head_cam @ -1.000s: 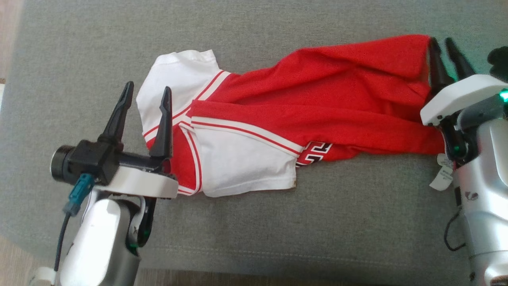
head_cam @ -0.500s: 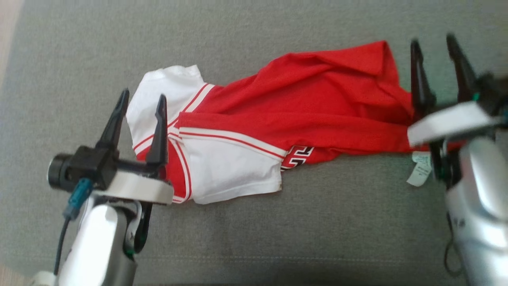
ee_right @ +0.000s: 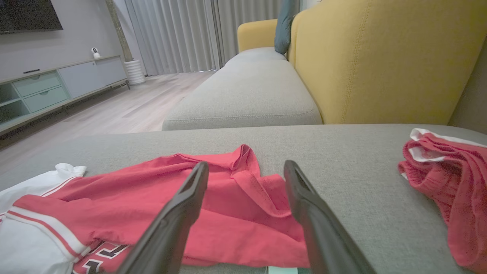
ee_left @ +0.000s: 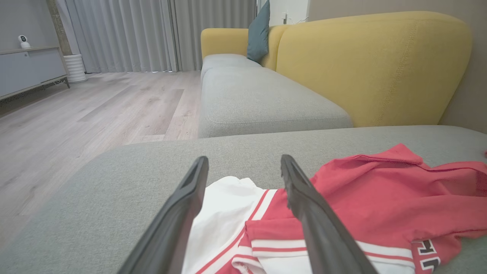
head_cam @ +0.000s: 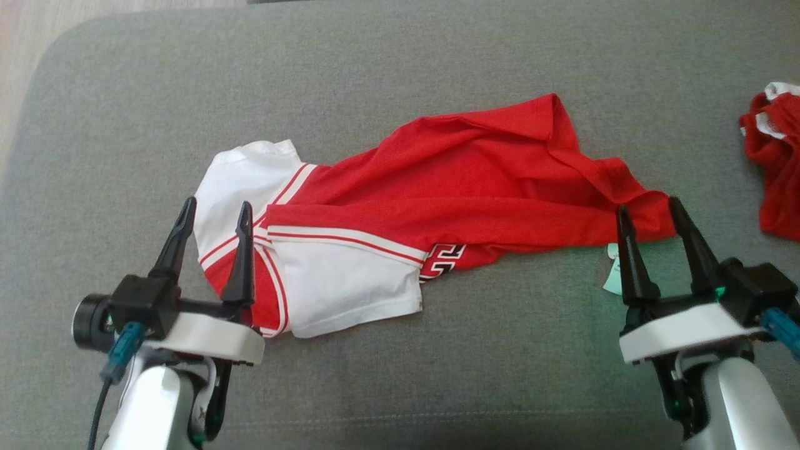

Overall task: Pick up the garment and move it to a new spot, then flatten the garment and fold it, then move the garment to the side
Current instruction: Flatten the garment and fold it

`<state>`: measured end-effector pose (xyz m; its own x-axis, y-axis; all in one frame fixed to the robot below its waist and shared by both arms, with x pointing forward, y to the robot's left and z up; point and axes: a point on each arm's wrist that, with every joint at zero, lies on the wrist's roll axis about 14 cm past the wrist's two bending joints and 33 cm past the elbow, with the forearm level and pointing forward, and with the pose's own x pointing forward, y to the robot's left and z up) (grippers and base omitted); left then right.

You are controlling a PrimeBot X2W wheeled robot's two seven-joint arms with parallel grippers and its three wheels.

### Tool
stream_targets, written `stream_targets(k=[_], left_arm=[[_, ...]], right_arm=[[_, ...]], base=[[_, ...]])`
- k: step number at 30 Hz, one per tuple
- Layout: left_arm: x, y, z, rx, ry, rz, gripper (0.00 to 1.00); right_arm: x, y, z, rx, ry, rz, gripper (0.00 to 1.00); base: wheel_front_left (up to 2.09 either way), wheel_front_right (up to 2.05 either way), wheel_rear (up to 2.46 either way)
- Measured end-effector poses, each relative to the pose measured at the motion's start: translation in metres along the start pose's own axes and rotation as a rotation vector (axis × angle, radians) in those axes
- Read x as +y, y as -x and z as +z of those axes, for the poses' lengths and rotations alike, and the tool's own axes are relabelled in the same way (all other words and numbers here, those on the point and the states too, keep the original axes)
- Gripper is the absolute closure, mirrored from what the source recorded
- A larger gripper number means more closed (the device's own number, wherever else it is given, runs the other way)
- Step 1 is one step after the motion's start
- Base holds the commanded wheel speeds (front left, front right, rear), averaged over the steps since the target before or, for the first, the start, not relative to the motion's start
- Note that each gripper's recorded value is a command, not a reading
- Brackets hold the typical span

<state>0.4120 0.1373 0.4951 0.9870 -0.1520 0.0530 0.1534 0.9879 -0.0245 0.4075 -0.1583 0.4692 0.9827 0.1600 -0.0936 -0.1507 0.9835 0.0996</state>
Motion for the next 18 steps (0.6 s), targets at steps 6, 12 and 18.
stream_targets(k=[6,12,18], left_arm=[[0.000,0.001,0.001,-0.001,-0.007,-0.002,0.00],[0.001,0.002,-0.002,0.012,-0.010,0.003,0.00],[0.001,0.001,-0.006,0.022,-0.009,0.000,0.00]], right_arm=[[0.000,0.006,0.009,-0.011,-0.012,-0.015,0.00],[0.002,0.006,0.012,-0.013,-0.012,-0.012,0.00],[-0.001,0.005,-0.004,0.058,-0.023,-0.020,0.00]], base=[[0.00,0.00,0.00],[0.00,0.00,0.00],[0.00,0.00,0.00]])
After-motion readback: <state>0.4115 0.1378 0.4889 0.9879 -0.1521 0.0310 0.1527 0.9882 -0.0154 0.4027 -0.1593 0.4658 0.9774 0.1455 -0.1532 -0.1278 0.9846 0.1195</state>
